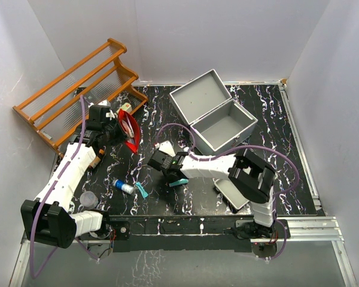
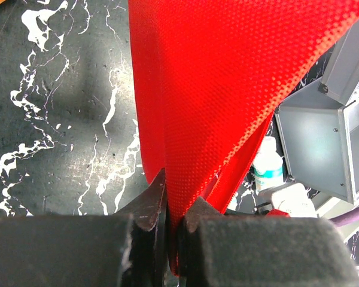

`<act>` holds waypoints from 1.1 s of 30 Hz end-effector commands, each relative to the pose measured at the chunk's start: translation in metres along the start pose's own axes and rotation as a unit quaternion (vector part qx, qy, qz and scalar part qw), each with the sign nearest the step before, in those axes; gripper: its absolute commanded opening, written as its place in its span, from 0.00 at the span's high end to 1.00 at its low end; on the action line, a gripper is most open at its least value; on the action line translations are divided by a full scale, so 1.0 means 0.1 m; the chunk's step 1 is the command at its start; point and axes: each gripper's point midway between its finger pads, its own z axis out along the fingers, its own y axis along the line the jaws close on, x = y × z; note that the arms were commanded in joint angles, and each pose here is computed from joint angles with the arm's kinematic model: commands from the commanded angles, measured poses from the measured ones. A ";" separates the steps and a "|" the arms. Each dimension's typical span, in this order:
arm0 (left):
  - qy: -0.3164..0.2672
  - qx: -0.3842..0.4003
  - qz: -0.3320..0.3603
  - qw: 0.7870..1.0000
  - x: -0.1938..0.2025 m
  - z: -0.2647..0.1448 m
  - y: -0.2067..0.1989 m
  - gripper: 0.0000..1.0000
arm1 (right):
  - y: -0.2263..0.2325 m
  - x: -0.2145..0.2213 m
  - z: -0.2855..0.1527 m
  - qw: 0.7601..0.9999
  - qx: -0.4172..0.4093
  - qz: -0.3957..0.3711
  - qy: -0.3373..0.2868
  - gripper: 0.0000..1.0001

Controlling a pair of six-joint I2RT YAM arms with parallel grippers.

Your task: Organize the medicine kit

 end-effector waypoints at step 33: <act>0.093 0.322 0.043 0.941 0.59 -0.05 -0.89 1.00 | 0.25 -1.80 -2.40 0.841 -0.309 0.130 -0.425 1.00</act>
